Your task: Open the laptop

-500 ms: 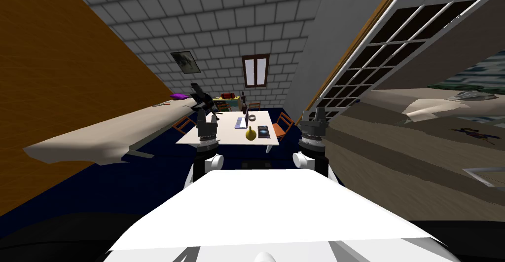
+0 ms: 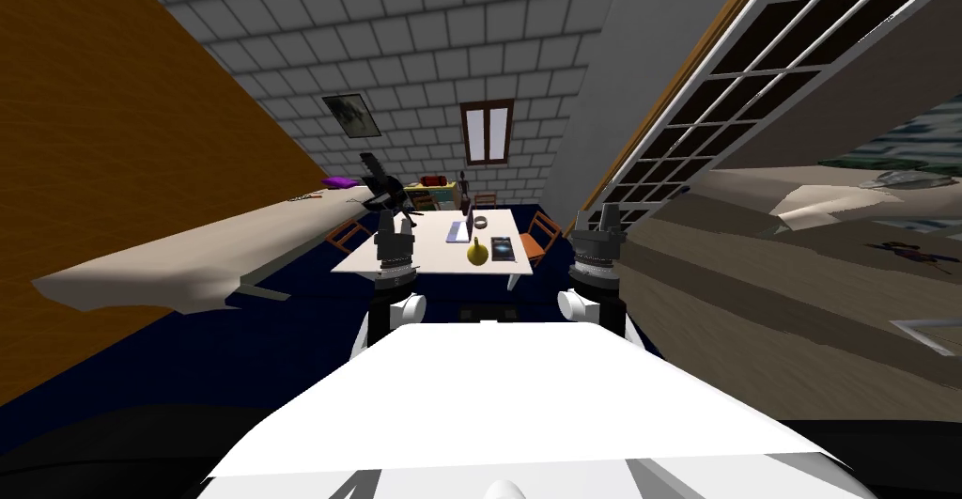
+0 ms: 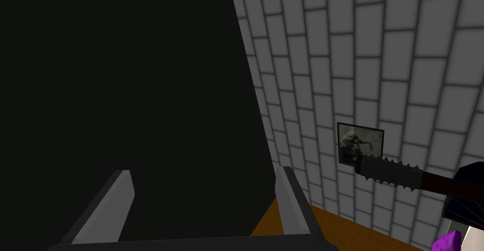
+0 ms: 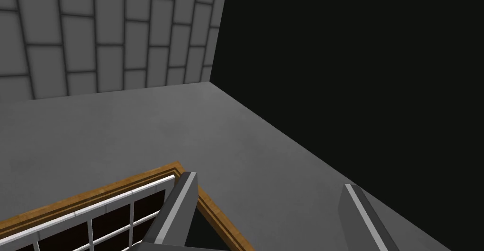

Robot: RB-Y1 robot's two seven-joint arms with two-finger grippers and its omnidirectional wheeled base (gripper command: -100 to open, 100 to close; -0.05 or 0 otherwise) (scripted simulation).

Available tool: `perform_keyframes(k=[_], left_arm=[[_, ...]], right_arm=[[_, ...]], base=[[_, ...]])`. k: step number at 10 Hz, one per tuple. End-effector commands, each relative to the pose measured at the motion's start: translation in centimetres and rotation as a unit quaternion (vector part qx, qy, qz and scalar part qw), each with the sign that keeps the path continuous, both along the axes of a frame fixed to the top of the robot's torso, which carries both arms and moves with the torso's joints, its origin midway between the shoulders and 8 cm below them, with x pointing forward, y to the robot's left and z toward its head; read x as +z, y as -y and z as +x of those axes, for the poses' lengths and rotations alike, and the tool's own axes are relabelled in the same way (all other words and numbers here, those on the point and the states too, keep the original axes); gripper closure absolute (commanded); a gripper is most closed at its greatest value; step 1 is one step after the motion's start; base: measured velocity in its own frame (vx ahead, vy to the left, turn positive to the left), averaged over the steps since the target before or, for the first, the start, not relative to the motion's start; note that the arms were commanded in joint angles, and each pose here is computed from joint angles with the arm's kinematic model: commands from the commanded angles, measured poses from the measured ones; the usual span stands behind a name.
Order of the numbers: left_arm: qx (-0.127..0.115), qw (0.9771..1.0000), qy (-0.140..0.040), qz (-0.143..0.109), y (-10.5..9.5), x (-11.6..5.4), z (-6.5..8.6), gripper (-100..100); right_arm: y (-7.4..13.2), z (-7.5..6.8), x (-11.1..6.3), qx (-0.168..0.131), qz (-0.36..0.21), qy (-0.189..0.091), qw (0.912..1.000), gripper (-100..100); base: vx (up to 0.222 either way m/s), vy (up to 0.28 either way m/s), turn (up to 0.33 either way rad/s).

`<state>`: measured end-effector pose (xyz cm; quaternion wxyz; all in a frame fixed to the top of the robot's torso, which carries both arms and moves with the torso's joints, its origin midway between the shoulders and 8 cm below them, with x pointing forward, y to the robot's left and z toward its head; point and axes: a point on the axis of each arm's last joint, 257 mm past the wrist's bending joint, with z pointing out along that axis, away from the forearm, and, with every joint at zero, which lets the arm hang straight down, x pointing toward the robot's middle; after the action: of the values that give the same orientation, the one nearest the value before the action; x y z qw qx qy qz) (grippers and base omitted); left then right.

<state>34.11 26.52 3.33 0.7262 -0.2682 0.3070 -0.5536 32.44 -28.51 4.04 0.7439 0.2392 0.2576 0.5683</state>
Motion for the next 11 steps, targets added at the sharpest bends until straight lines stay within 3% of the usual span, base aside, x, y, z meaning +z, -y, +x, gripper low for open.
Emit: perform_keyframes(k=[1,4,5,11], left_arm=[[0.000,1.0000,0.000,0.000,0.0,0.0,0.0,0],[0.000,1.0000,0.000,0.000,0.0,0.0,0.0,0],[-0.009,0.9997,-0.012,0.017,0.4,-0.7,0.9,-100],[-0.014,0.9965,-0.066,0.049,0.8,-4.3,5.6,-100]], right_arm=[[0.0,0.0,0.0,0.000,0.000,0.000,1.0000,0],[0.0,0.0,0.0,0.000,0.000,0.000,1.0000,0],[0.0,0.0,0.0,0.000,0.000,0.000,1.0000,0],[0.0,0.0,0.0,0.000,0.000,0.000,1.0000,0]], base=[[0.000,0.000,0.000],[0.000,0.000,0.000],[0.009,-0.003,-0.010],[0.014,-0.008,-0.016]])
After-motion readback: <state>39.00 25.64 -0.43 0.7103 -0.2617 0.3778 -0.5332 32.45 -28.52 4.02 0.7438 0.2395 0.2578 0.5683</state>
